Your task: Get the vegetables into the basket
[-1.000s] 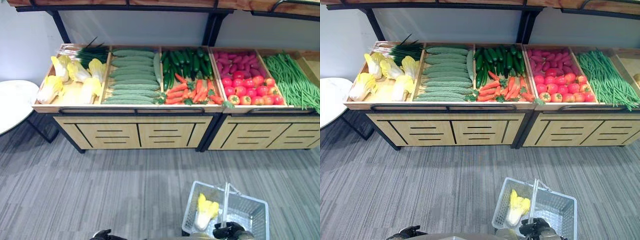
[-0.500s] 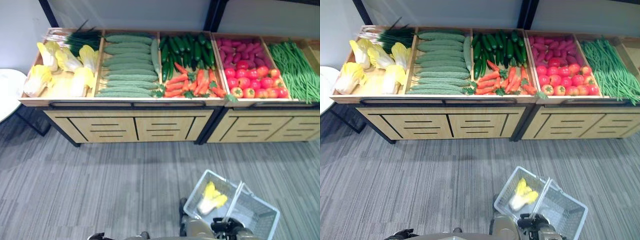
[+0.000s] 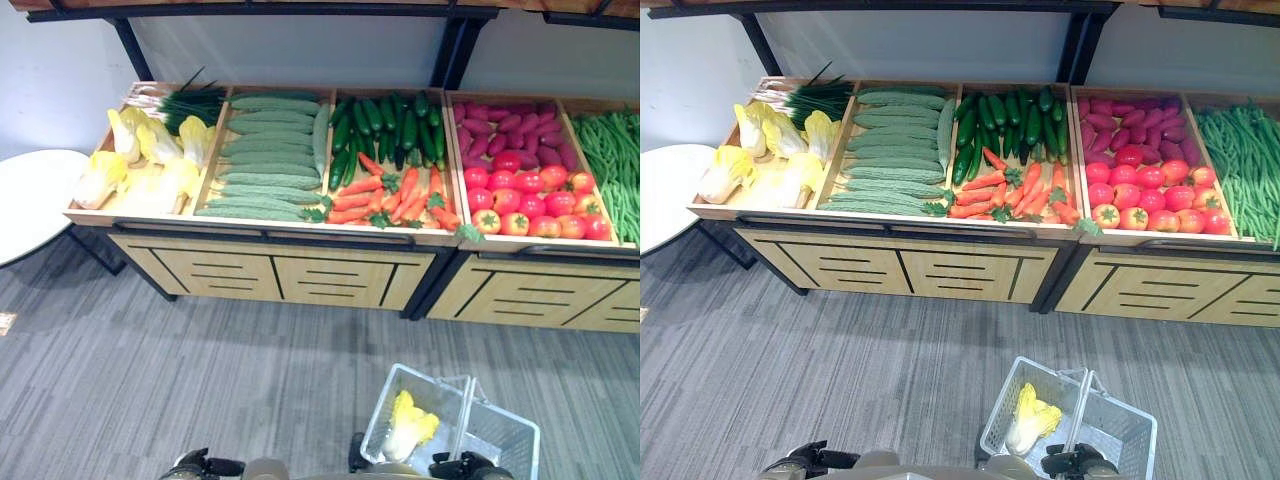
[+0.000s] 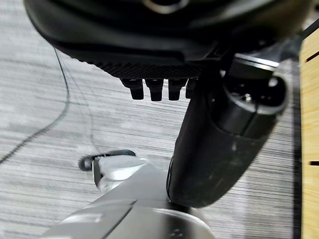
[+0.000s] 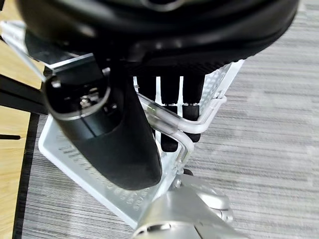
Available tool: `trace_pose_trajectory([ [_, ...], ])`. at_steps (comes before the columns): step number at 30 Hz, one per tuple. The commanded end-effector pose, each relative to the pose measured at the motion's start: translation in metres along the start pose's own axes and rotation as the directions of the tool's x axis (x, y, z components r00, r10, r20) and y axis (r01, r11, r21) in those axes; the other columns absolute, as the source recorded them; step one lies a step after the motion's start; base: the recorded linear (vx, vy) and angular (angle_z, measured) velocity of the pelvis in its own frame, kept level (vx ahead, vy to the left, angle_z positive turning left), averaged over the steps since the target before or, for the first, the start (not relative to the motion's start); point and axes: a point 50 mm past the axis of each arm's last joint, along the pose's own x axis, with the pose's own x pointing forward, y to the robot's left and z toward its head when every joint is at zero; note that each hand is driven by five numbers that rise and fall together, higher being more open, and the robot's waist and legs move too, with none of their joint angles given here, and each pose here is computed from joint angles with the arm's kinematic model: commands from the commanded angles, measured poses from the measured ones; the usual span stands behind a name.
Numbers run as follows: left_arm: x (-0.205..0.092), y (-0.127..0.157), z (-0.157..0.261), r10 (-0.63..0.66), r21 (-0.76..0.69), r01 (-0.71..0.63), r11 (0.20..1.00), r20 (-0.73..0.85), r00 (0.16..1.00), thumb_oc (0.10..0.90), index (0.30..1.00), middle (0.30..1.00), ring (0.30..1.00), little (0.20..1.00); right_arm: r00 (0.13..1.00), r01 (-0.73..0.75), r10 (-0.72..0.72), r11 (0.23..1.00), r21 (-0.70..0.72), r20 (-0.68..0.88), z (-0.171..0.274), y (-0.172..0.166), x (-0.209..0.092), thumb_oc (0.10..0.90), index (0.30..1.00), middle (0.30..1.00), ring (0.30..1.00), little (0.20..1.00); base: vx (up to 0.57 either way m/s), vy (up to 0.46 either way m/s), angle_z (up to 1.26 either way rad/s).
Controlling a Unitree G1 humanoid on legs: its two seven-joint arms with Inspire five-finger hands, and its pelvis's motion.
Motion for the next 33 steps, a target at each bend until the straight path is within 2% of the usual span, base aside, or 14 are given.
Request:
trace_pose_trajectory([
  [1, -0.001, -0.018, -0.01, -0.044, 0.057, 0.046, 0.997, -0.036, 0.998, 0.9, 1.0, 1.0, 1.0, 1.0, 0.998, 0.051, -0.051, 0.999, -0.007, -0.044, -0.012, -0.019, -0.001, 0.4, 0.3, 0.3, 0.3, 0.3, 0.07, 0.254, 0.41],
  [7, 0.0, -0.014, -0.01, -0.028, 0.075, 0.03, 0.997, -0.033, 0.999, 0.9, 1.0, 1.0, 1.0, 1.0, 0.999, 0.041, -0.041, 0.999, 0.011, -0.036, -0.011, -0.012, -0.001, 0.4, 0.3, 0.3, 0.3, 0.3, 0.06, 0.279, -0.3],
  [10, 0.0, -0.004, -0.002, 0.0, 0.109, 0.001, 0.994, -0.007, 1.0, 0.9, 1.0, 1.0, 1.0, 1.0, 0.999, 0.029, -0.031, 0.999, -0.043, -0.033, -0.008, -0.006, 0.0, 0.4, 0.3, 0.3, 0.3, 0.3, 0.0, 0.271, -0.5],
  [16, 0.0, 0.003, 0.003, 0.034, 0.118, -0.036, 0.992, 0.018, 0.999, 0.9, 1.0, 1.0, 1.0, 1.0, 0.999, 0.028, -0.029, 0.999, -0.035, -0.031, -0.008, -0.003, 0.0, 0.4, 0.3, 0.3, 0.3, 0.3, 0.0, 0.093, -0.23],
  [20, -0.001, 0.0, 0.033, 0.043, 0.096, -0.057, 0.994, 0.145, 0.988, 0.9, 1.0, 1.0, 1.0, 1.0, 0.999, 0.026, -0.027, 0.998, -0.056, -0.02, -0.008, 0.001, 0.0, 0.4, 0.3, 0.3, 0.3, 0.3, 0.01, 0.028, -0.04],
  [25, -0.009, -0.007, 0.069, 0.039, 0.002, -0.042, 0.999, 0.321, 0.946, 0.9, 1.0, 1.0, 1.0, 1.0, 0.999, 0.042, -0.042, 0.998, -0.053, -0.009, -0.007, 0.0, 0.0, 0.4, 0.3, 0.3, 0.3, 0.3, 0.0, 0.001, -0.01],
  [27, -0.019, -0.009, 0.097, 0.058, -0.075, -0.026, 0.997, 0.455, 0.889, 0.9, 1.0, 1.0, 1.0, 1.0, 0.999, 0.054, -0.054, 0.997, -0.051, 0.006, -0.006, -0.002, 0.0, 0.4, 0.3, 0.3, 0.3, 0.3, 0.0, 0.0, 0.0],
  [28, -0.034, -0.011, 0.122, 0.058, -0.13, 0.022, 0.991, 0.578, 0.814, 0.9, 1.0, 1.0, 1.0, 1.0, 0.998, 0.059, -0.059, 0.997, -0.051, 0.011, -0.006, -0.002, 0.0, 0.4, 0.3, 0.3, 0.3, 0.3, 0.0, 0.0, 0.0],
  [29, -0.04, -0.011, 0.129, 0.054, -0.132, 0.036, 0.991, 0.617, 0.785, 0.9, 1.0, 1.0, 1.0, 1.0, 0.998, 0.064, -0.064, 0.997, -0.049, 0.011, -0.007, -0.003, -0.001, 0.4, 0.3, 0.3, 0.3, 0.3, 0.04, -0.024, 0.09],
  [30, -0.07, -0.001, 0.157, 0.075, -0.173, 0.09, 0.981, 0.762, 0.643, 0.9, 1.0, 1.0, 1.0, 1.0, 0.998, 0.067, -0.067, 0.997, -0.043, 0.001, -0.012, -0.006, -0.001, 0.4, 0.3, 0.3, 0.3, 0.3, 0.06, -0.023, 0.1],
  [33, -0.105, 0.02, 0.179, 0.118, -0.177, 0.077, 0.981, 0.866, 0.486, 0.9, 1.0, 1.0, 1.0, 1.0, 0.998, 0.062, -0.063, 0.998, -0.03, -0.029, -0.024, -0.008, -0.002, 0.4, 0.3, 0.3, 0.3, 0.3, 0.09, -0.016, 0.09],
])
